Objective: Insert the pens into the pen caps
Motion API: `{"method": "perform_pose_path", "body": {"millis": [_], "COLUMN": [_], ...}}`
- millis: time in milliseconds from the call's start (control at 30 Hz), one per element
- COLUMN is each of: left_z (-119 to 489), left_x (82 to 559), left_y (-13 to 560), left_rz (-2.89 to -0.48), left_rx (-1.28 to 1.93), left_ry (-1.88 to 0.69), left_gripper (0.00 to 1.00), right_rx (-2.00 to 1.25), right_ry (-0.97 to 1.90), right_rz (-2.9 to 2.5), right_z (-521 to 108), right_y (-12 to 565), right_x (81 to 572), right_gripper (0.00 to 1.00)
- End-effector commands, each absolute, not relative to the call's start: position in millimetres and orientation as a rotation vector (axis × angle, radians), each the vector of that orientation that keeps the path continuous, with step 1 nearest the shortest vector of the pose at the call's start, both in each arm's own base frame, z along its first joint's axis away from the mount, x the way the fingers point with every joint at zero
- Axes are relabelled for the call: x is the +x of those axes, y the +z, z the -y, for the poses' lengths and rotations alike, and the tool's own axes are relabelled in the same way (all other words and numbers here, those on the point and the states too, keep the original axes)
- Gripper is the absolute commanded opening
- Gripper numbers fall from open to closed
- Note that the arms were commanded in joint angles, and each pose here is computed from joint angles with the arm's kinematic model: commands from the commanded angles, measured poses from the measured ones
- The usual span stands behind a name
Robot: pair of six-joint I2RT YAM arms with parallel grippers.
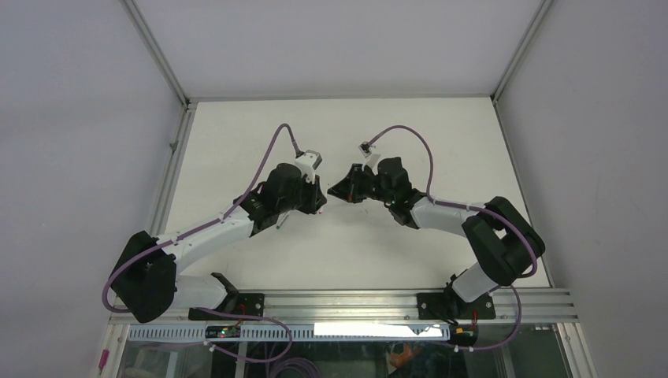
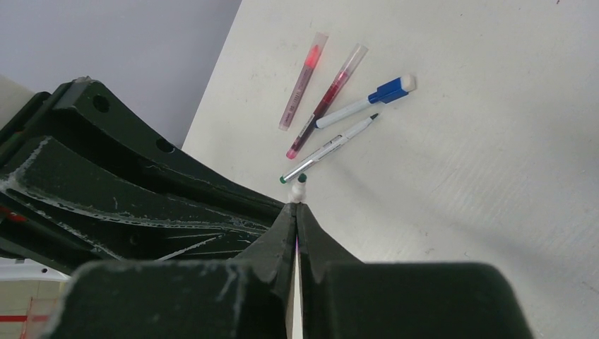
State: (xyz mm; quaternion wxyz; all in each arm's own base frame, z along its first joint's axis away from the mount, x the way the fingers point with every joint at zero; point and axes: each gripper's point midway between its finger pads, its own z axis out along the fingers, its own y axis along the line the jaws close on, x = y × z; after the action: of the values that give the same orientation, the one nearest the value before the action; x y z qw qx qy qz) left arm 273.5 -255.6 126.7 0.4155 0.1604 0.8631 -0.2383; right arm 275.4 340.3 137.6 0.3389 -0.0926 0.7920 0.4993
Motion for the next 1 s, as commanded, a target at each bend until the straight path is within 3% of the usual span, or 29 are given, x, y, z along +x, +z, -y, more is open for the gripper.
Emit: {"method": "perform_pose_path", "body": {"millis": [0,133,967], "left_z": [267,267,260], "left_x": [276,275,276], "left_y": [149,148,150], "left_rz": [-2.083,-2.088,-2.076], "left_rx": [0.412,0.414,0.411], "left_ry": [-0.657,-0.664,-0.625], "left_gripper": [0.00,0.00,0.00], "right_rx": [-0.284,-0.288,-0.314], "right_ry": [1.359,1.370,1.357], "right_rz": [-1.967,-1.964,-2.025], "right_z": [-354,-356,-364], "right_y": [165,166,152], "right_x": [281,282,283], "right_gripper": [0.11,0.20,0.25]}}
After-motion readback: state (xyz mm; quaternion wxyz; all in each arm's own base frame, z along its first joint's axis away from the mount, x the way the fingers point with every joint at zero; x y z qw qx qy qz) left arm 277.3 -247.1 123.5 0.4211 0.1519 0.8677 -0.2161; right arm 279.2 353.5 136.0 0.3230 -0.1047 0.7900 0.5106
